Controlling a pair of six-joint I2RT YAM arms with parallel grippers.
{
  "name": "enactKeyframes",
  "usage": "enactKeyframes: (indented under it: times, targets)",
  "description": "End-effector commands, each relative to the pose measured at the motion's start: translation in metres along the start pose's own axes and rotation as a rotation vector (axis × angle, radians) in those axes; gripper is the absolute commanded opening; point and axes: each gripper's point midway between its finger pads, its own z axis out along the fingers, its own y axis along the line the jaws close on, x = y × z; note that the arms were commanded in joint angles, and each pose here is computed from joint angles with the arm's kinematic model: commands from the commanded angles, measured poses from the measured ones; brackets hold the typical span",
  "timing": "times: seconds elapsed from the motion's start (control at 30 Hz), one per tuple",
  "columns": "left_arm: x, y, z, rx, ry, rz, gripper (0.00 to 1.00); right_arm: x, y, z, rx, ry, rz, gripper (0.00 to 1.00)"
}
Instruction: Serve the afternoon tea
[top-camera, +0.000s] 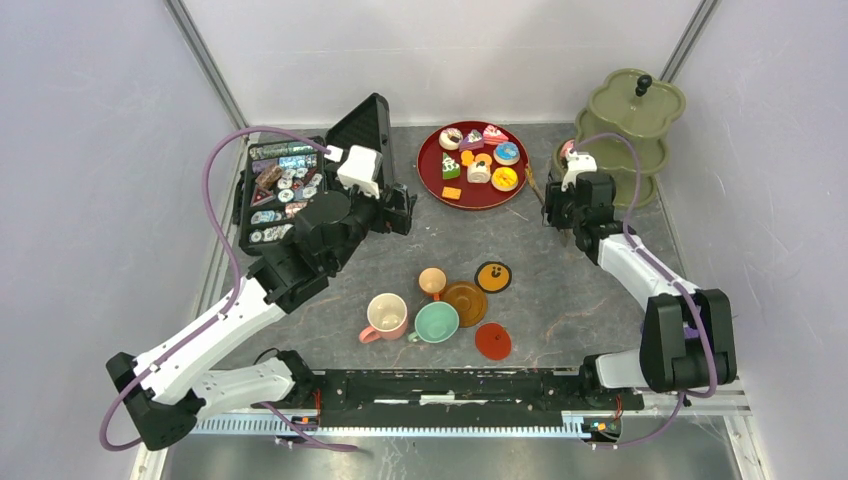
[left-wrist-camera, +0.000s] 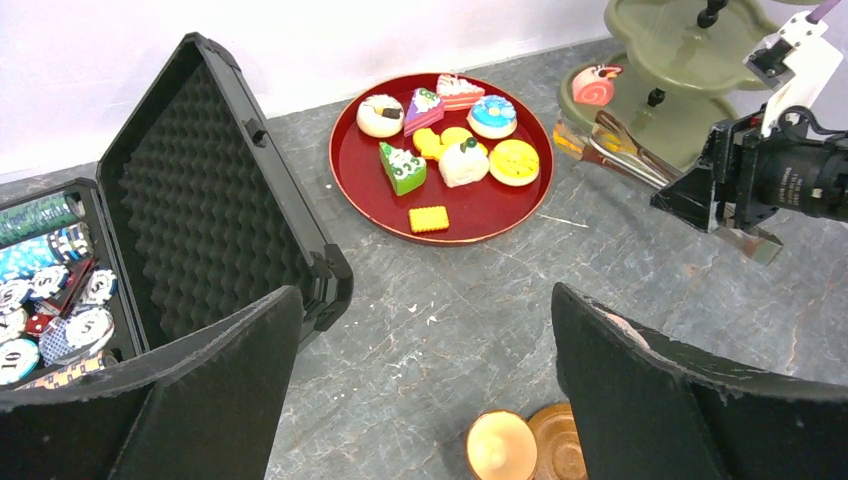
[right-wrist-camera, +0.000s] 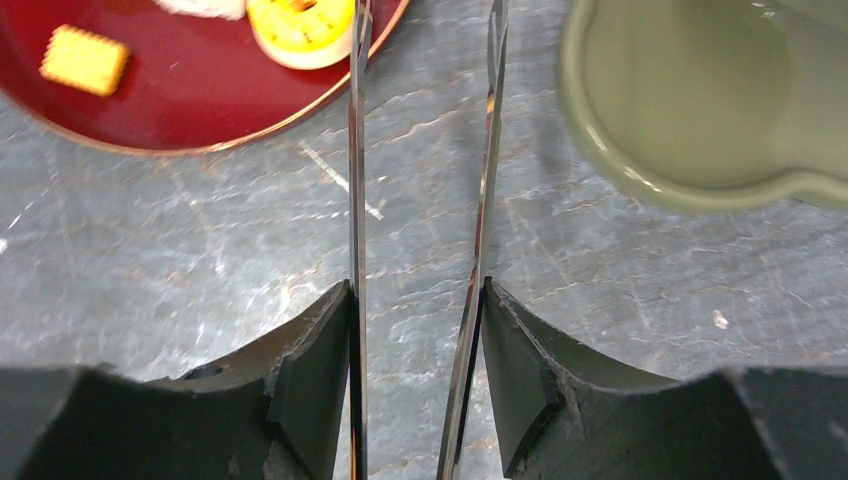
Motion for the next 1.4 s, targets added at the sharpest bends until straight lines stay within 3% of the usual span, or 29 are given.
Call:
enactKeyframes:
  times: [0.0, 0.23, 0.43, 1.37]
  targets:
    - [-0.013, 0.001, 0.005, -0.024, -0.034, 0.007, 1.00, -0.005, 0.033, -0.016, -0.196, 0.021, -0.056, 0.54]
    - [-0.029, -0.021, 0.010, 0.055, -0.002, -0.051, 1.00, -0.034, 0.081, -0.024, -0.333, 0.035, 0.025, 0.55]
    - [-0.023, -0.010, 0.010, 0.009, -0.005, -0.002, 1.00, -0.054, 0.105, -0.018, -0.335, 0.039, 0.051, 0.56]
    - [-0.014, -0.008, -0.001, 0.035, -0.044, -0.010, 1.00, -0.057, 0.129, 0.031, -0.177, 0.083, 0.004, 0.57]
